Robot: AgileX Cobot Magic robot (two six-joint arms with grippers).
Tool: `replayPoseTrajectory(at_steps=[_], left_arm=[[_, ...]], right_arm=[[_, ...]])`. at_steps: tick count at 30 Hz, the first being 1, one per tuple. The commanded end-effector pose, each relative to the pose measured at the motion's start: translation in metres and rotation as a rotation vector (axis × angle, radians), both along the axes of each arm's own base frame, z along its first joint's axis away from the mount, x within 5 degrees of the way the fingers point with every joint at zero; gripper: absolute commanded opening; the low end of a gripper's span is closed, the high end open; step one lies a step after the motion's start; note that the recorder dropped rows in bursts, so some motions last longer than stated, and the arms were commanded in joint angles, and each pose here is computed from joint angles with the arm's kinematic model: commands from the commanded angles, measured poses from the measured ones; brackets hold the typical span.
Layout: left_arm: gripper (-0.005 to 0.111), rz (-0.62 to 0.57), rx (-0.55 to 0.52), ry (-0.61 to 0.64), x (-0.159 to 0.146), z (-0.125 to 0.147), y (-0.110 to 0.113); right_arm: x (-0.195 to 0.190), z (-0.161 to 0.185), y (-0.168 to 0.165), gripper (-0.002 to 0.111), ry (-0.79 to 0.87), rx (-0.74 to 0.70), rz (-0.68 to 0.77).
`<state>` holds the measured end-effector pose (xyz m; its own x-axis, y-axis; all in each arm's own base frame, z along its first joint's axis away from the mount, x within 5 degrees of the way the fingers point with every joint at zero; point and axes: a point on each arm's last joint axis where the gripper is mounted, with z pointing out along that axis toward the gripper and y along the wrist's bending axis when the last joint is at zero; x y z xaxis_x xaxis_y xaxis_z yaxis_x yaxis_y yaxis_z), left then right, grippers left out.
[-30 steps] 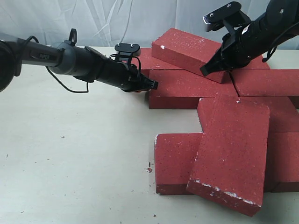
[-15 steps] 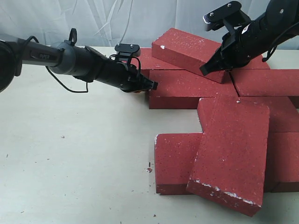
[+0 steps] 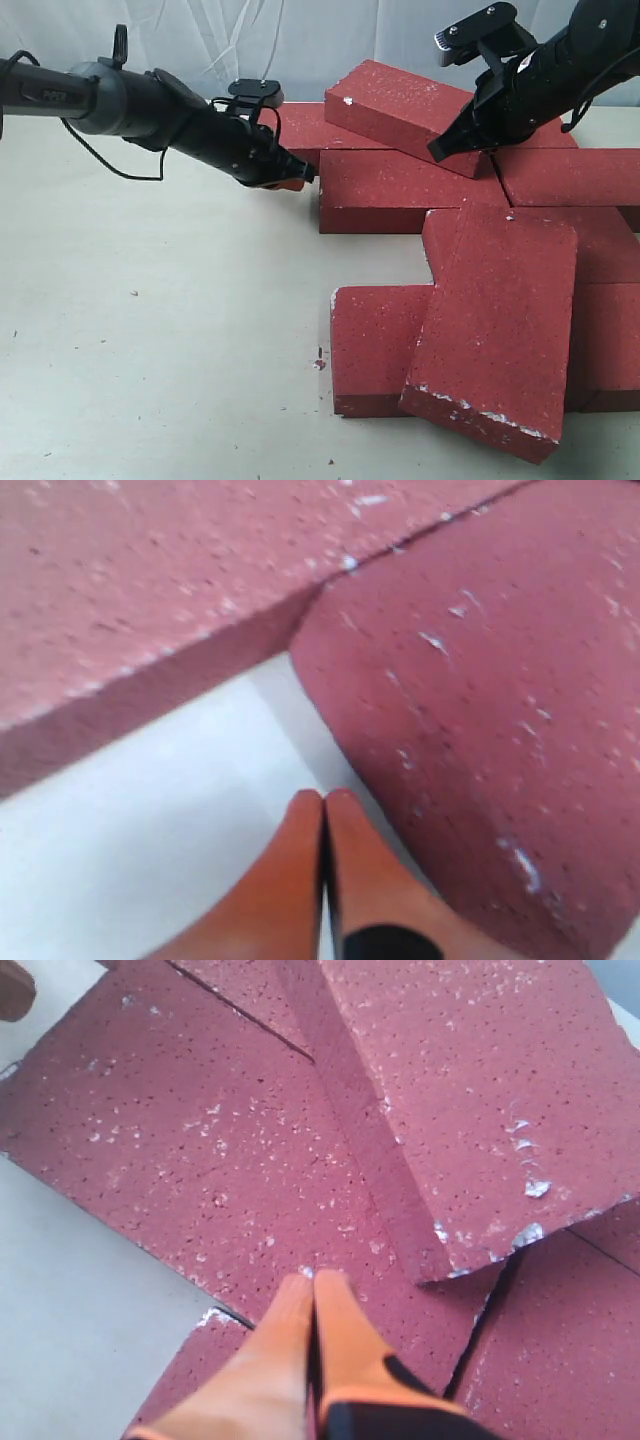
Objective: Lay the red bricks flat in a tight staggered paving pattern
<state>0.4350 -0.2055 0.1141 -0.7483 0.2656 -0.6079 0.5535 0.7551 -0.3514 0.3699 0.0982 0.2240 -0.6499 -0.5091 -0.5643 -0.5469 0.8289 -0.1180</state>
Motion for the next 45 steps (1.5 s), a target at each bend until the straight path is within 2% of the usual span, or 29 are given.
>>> replayPoseTrajectory(at_steps=[1, 6, 13, 17, 23, 28, 33, 39, 42, 45], left_arm=[[0.0, -0.044, -0.016, 0.038, -0.01, -0.002, -0.017], [0.0, -0.023, 0.001, -0.016, -0.016, -0.004, -0.039], [0.0, -0.016, 0.015, -0.042, -0.017, -0.003, -0.043], [0.0, -0.013, 0.061, -0.048, -0.012, -0.006, -0.031], [0.0, 0.024, 0.066, -0.014, -0.004, -0.007, -0.011], [0.0, 0.009, 0.086, 0.0, 0.0, -0.006, 0.003], [0.0, -0.009, 0.094, 0.053, -0.004, 0.023, 0.021], [0.0, -0.082, 0.254, 0.067, -0.028, 0.067, 0.038], [0.0, -0.085, 0.25, 0.04, -0.049, 0.09, 0.042], [0.0, -0.105, 0.255, 0.015, -0.075, 0.101, 0.04]], right_arm=[[0.0, 0.005, -0.002, -0.001, -0.022, 0.005, -0.008], [0.0, 0.005, -0.002, -0.001, -0.021, 0.008, -0.009], [0.0, 0.004, -0.002, -0.001, -0.015, 0.007, -0.009], [0.0, 0.004, -0.002, -0.001, -0.015, 0.007, -0.009], [0.0, 0.004, -0.002, -0.001, -0.017, 0.008, -0.009], [0.0, 0.004, -0.001, -0.001, -0.011, 0.036, -0.023], [-0.003, 0.005, 0.008, -0.001, 0.02, 0.098, -0.029], [-0.015, 0.011, 0.041, -0.001, 0.005, 0.123, 0.108], [-0.021, 0.021, 0.053, -0.001, -0.052, 0.122, 0.153], [-0.019, 0.035, 0.059, -0.001, -0.171, 0.132, 0.151]])
